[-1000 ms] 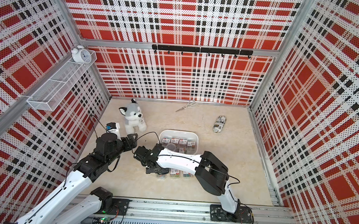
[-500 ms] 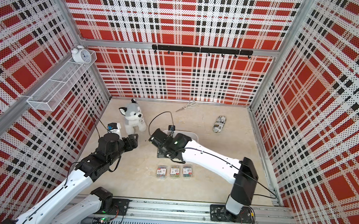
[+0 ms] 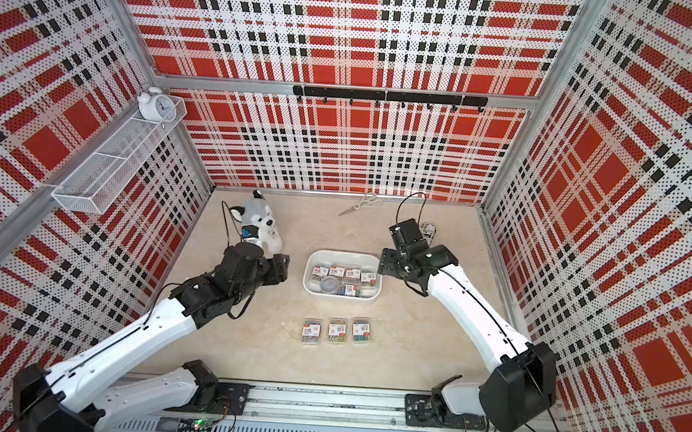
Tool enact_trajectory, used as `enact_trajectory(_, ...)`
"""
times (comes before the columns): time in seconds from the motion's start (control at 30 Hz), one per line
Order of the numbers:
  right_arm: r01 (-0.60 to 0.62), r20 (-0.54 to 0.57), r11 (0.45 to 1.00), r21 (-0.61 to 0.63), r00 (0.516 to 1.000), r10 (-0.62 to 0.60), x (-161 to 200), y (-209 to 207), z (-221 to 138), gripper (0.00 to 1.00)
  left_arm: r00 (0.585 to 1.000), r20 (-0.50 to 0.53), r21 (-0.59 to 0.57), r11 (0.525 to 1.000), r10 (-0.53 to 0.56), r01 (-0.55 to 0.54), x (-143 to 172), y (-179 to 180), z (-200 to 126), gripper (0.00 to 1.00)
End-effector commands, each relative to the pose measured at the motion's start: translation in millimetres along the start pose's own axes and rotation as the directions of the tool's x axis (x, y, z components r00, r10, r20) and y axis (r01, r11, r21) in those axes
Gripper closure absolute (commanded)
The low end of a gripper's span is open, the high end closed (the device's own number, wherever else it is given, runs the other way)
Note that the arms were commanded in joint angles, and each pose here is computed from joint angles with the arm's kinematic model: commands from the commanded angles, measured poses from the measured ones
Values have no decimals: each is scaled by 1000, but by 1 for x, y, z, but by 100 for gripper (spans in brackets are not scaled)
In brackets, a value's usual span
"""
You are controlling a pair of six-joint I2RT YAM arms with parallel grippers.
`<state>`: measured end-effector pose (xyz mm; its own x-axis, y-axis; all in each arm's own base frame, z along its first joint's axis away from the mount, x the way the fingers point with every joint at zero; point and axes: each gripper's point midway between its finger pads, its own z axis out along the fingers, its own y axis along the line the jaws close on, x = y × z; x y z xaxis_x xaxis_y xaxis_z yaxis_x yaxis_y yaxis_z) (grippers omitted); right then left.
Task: Take the paper clips out of the storage box
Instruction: Pick up the boxed paper clips from the storage box.
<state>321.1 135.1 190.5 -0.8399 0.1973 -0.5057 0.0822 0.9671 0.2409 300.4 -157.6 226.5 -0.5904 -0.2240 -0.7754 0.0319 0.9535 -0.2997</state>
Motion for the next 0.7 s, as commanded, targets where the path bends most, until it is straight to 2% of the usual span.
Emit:
enact_trajectory(0.0, 26, 29, 995, -98, 999, -23, -6, 1, -4, 25, 998, -36, -23, 999, 47, -48, -6, -20, 6, 30)
enact_trajectory(0.17, 22, 23, 994, -102, 1000, -20, -4, -18, 5, 25, 977, -156, -61, 986, 144, -155, -13, -60, 23, 30)
enact_trajectory(0.4, -1, 10, 996, -84, 1000, 2, -1, -35, 8, 25, 955, -238, -93, 974, 180, -207, -22, -89, 48, 34)
enact_trajectory(0.67, -18, -6, 996, -89, 1000, 18, 4, -43, 12, 25, 927, -318, -105, 964, 201, -245, 7, -93, 73, 35)
